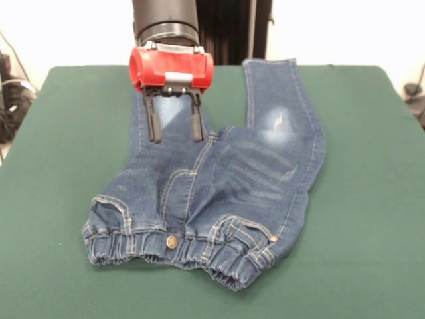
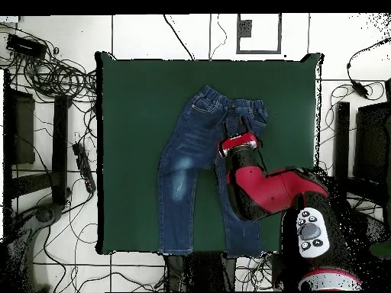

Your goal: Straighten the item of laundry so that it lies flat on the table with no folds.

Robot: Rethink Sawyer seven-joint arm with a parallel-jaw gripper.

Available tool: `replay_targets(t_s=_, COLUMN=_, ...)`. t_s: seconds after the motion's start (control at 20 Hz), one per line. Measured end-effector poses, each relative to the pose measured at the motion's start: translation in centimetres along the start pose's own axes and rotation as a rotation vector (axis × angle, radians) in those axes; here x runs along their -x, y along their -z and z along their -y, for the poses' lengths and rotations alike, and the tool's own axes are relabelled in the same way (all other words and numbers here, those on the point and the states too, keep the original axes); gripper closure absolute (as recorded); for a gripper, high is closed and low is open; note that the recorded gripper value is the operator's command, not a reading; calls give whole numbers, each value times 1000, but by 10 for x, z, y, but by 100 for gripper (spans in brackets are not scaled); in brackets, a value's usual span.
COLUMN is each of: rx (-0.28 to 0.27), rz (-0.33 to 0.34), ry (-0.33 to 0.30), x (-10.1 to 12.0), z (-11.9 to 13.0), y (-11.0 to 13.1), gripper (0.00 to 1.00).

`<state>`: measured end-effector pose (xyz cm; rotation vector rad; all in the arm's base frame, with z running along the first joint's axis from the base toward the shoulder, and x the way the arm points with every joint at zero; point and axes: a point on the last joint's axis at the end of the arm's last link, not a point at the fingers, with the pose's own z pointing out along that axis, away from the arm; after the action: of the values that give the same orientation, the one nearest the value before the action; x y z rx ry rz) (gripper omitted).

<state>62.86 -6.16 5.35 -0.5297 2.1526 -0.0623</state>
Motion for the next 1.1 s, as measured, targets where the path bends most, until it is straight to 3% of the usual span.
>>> replay_targets(t_s=0.5, rx=2, rz=7, ry=14, x=3, z=1, y=-1, gripper=0)
replay_targets(t_s=0.9, rx=80, rz=-10, ry=154, x=-7, z=6, y=8, gripper=0)
replay_targets(t_s=1.1, rx=75, rz=-56, ry=145, x=-19, z=13, y=4, gripper=0)
